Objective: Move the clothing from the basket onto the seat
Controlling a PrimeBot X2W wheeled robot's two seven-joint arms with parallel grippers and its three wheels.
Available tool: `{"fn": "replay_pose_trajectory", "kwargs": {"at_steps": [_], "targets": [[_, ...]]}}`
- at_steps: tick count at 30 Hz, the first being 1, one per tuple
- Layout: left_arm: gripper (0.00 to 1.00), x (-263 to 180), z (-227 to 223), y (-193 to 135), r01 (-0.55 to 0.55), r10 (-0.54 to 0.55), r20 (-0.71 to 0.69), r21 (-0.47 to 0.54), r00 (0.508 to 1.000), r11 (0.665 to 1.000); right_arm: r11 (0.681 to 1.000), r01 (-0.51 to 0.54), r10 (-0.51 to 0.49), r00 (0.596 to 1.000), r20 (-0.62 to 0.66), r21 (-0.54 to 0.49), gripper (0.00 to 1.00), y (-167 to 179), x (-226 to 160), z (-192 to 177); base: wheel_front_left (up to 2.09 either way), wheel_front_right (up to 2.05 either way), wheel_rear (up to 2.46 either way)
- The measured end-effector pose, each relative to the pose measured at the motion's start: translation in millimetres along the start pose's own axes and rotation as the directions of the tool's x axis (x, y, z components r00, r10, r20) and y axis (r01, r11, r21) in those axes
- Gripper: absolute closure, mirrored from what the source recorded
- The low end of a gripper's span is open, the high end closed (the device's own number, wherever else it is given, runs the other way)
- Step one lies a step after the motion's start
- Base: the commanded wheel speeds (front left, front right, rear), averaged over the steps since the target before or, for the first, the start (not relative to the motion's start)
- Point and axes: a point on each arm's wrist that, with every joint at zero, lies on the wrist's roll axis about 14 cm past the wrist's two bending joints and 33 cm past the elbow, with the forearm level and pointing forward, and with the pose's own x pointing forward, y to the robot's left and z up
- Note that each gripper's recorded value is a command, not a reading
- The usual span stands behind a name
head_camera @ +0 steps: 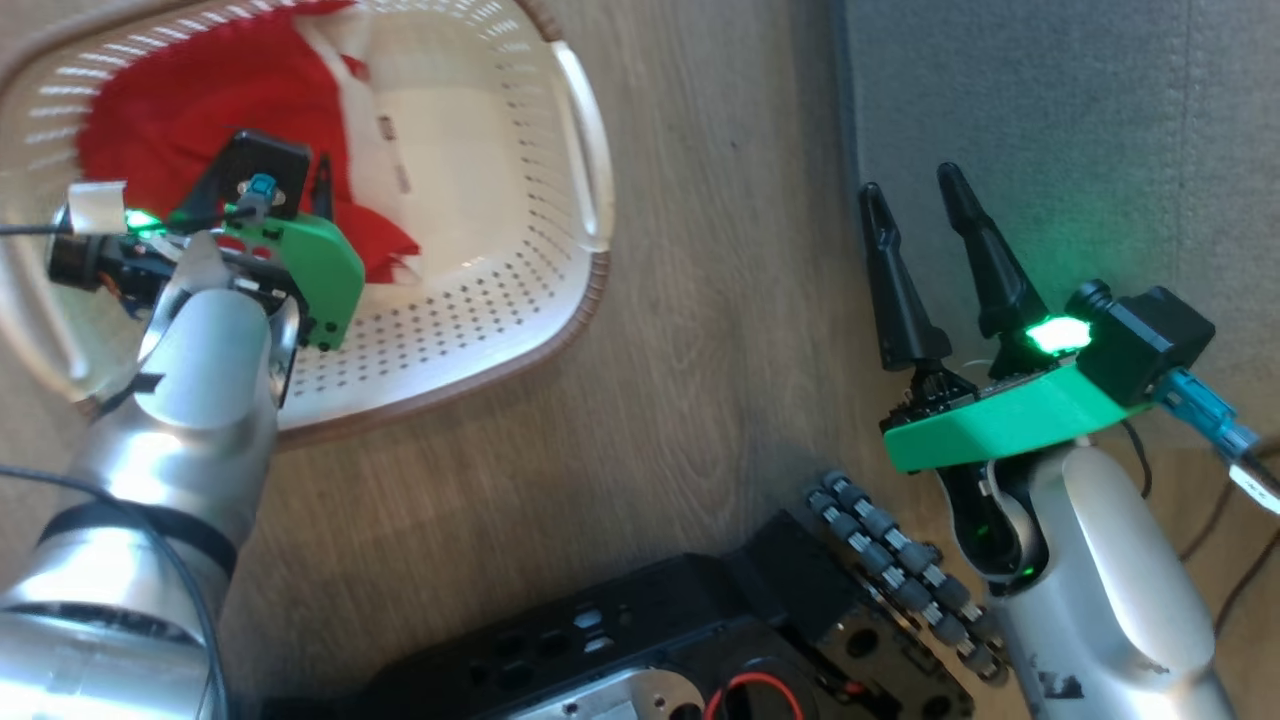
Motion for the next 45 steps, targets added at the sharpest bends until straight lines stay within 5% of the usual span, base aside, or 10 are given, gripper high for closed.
{"fn": "replay_pose_trajectory", "kwargs": {"at_steps": [14,21,38,39,40,41,43,45], "targets": [[0.0,40,-6,34,-0.117,0.127,-0.068,0.136,0.99,0.984,0.998,0.054,-0.053,0.998,-0.039,0.027,0.0,-13,-5,-20,0.0,0.0,0.0],[0.0,45,-17,16,0.022,0.013,-0.166,0.206,0.986,0.978,0.998,0.061,-0.06,0.997,-0.044,0.032,0.0,-13,-6,-22,0.0,0.0,0.0],[0.0,31,-67,5,0.192,-0.063,-0.494,0.213,0.867,0.958,0.996,0.083,-0.079,0.993,-0.092,0.042,0.0,-16,-15,-39,0.0,0.0,0.0],[0.22,29,-70,5,0.204,-0.07,-0.513,0.21,0.855,0.956,0.996,0.082,-0.078,0.993,-0.093,0.043,0.0,-16,-15,-39,0.0,0.0,0.0],[0.58,27,-73,4,0.215,-0.075,-0.533,0.206,0.843,0.955,0.996,0.081,-0.077,0.993,-0.095,0.044,0.0,-15,-15,-40,0.0,0.0,0.0],[0.58,26,-76,3,0.22,-0.078,-0.549,0.198,0.832,0.955,0.996,0.08,-0.075,0.992,-0.097,0.045,0.0,-15,-14,-41,0.0,0.0,0.0],[1.0,24,-79,3,0.227,-0.083,-0.563,0.19,0.822,0.955,0.996,0.079,-0.074,0.992,-0.099,0.046,0.0,-14,-14,-42,0.0,0.0,0.0],[1.0,24,-80,3,0.23,-0.086,-0.565,0.189,0.821,0.955,0.996,0.078,-0.073,0.992,-0.099,0.046,0.0,-14,-14,-42,0.0,0.0,0.0]]}}
